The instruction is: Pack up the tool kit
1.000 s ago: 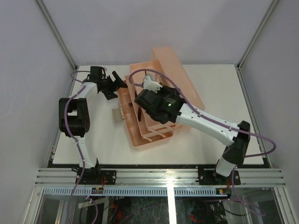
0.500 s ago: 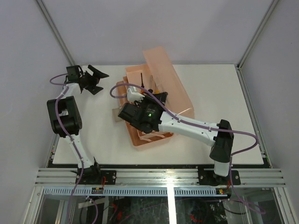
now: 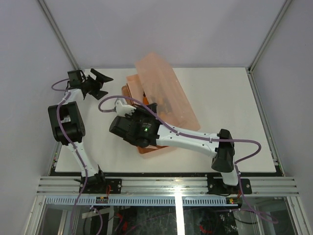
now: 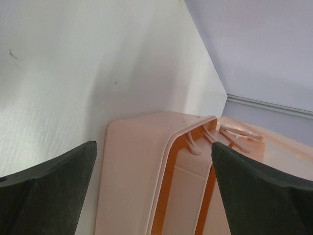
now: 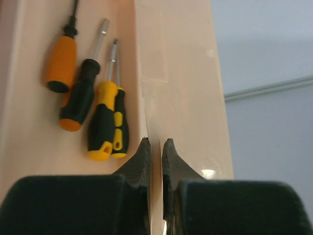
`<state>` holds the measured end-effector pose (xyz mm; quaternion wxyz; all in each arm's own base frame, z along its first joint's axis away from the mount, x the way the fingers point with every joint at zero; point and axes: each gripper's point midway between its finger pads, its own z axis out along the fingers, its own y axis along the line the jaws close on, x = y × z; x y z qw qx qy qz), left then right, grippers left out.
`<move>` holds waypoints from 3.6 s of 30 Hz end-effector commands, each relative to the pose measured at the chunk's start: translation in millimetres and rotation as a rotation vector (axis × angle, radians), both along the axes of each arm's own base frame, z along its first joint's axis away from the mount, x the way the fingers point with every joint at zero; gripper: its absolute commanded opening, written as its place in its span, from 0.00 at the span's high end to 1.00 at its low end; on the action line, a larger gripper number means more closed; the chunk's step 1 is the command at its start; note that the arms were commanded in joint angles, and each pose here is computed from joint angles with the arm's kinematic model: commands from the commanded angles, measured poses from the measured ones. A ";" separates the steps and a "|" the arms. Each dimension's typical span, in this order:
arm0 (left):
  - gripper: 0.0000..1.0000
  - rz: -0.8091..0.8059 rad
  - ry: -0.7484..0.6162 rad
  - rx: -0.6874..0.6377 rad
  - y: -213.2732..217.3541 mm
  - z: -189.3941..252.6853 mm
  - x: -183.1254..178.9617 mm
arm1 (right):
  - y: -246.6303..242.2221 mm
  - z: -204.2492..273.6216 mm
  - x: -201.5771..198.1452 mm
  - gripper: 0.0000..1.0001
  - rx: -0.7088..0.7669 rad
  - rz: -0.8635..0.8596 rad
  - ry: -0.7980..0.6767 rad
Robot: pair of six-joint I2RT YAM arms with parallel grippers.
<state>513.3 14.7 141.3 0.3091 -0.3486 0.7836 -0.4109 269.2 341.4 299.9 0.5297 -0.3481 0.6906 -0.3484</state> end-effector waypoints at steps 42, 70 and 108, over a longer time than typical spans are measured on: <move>0.00 -0.232 -0.094 -0.119 -48.5 -22.6 -171.5 | 57.8 -6.8 96.6 0.48 0.903 0.228 0.484; 0.00 -0.567 -0.275 -0.189 -131.4 8.5 -188.4 | 39.5 -46.9 76.1 0.50 0.923 0.128 0.568; 0.00 -0.629 -0.404 -0.187 -151.2 31.3 -205.4 | 37.2 -60.8 66.9 0.51 0.893 0.116 0.628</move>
